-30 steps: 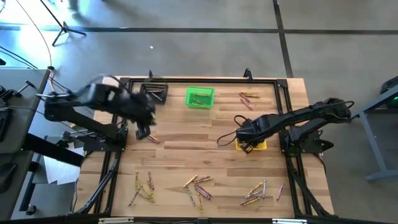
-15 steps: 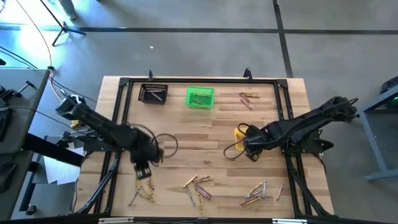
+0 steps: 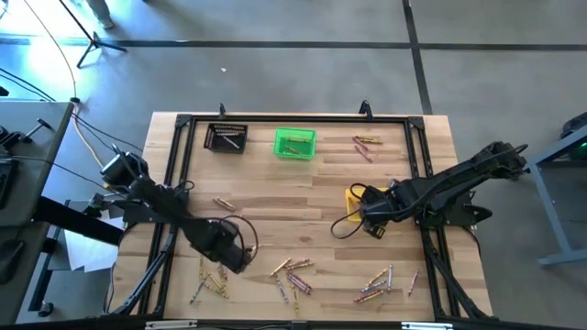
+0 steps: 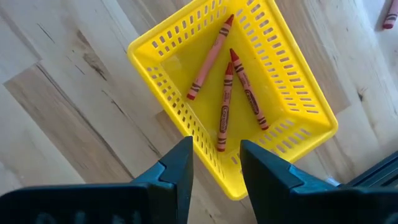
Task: Sort crayons
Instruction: Put the red crayon into the yellow basket
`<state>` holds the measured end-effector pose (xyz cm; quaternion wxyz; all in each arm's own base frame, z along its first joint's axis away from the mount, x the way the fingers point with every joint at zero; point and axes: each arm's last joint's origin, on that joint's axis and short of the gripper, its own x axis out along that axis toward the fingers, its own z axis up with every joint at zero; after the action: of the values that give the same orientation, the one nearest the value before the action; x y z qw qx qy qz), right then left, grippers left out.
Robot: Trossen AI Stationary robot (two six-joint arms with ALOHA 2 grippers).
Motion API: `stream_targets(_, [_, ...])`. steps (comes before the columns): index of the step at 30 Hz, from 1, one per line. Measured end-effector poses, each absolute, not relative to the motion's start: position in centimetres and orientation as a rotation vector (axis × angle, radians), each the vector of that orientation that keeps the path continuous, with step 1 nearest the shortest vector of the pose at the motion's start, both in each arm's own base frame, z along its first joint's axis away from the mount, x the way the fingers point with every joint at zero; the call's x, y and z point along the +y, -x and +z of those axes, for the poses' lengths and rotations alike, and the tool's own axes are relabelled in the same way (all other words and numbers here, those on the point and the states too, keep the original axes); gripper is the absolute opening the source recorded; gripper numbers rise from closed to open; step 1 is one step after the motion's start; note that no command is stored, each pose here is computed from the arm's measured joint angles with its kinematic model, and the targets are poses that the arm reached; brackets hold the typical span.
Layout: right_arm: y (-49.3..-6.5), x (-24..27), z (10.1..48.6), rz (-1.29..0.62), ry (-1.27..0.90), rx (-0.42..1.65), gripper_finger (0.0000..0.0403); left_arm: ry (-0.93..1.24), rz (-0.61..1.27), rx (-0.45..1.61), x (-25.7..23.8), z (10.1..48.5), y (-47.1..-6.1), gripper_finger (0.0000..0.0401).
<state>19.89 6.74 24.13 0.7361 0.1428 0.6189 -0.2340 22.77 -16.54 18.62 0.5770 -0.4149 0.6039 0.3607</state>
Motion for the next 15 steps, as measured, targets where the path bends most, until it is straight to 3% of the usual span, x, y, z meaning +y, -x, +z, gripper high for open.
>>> stream_targets(15, [-19.8, 6.7, 24.1, -0.491, -0.279, 1.375, 0.0119, 1.060, 1.142, 1.257, -18.9, 15.9, -21.8, 0.0091])
